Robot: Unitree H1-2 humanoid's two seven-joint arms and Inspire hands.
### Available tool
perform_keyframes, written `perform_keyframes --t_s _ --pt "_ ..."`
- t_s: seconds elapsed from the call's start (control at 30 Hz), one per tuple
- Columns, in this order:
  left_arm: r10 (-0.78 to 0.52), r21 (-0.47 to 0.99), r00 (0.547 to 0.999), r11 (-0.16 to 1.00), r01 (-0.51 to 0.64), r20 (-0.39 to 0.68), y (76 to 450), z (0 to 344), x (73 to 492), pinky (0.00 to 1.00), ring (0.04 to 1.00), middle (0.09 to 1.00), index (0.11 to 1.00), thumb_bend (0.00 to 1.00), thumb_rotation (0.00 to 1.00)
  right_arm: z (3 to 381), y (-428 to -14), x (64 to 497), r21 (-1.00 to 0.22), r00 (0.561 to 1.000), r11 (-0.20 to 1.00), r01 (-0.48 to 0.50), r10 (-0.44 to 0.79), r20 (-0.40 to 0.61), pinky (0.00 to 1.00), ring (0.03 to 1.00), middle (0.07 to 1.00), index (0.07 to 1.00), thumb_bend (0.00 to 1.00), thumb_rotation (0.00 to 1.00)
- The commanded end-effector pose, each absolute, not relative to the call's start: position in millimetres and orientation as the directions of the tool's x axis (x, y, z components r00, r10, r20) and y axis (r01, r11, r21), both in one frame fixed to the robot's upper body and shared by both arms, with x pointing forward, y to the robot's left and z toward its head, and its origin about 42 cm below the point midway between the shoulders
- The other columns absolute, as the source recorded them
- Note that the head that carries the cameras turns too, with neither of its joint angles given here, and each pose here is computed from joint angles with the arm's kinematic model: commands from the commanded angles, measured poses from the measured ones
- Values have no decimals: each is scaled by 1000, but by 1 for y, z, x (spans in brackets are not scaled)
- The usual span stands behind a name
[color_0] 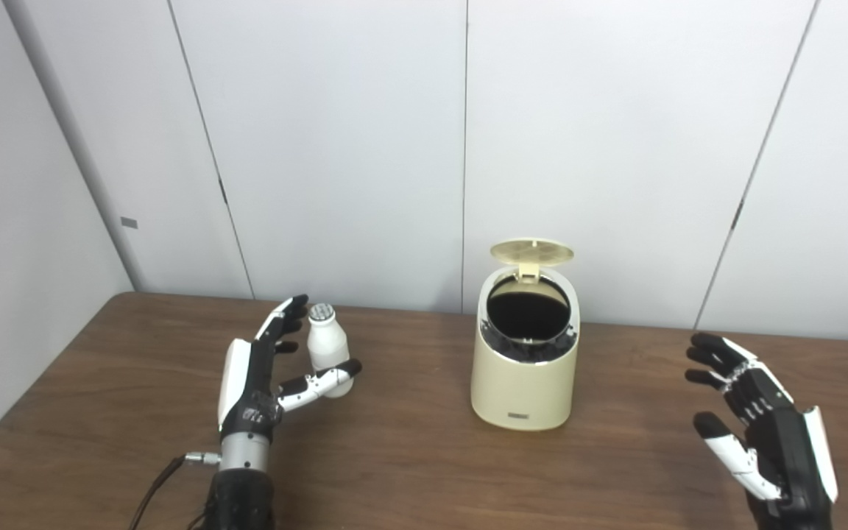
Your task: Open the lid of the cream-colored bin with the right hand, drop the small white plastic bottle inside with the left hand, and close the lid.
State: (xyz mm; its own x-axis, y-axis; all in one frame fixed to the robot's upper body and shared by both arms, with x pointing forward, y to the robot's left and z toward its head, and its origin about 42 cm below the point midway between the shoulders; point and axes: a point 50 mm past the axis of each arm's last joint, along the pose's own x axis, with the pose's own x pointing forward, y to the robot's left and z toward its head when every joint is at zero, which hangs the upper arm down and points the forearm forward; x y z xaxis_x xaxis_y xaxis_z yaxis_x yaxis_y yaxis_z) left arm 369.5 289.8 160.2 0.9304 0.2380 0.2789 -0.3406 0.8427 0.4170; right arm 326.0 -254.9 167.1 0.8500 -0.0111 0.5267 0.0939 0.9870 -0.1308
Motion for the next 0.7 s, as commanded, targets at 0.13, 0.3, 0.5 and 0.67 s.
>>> perform_keyframes --t_s 0.13,0.3,0.5,0.67 --pt "222 433 910 823 -368 351 289 186 391 717 811 822 851 1000 335 190 -255 325 -135 798 987 90 9 602 670 769 788 757 637 629" --pt "229 456 918 812 -364 325 286 185 398 685 793 817 849 1000 353 190 -254 324 -131 801 988 84 11 598 665 765 789 756 659 629" --pt "228 469 925 809 -355 305 283 182 406 699 797 815 849 1000 338 192 -252 322 -131 806 988 87 8 592 663 766 787 748 685 623" --pt "227 469 927 811 -350 300 283 179 411 704 800 809 839 1000 336 192 -251 322 -130 808 988 78 14 590 658 763 786 748 697 619"
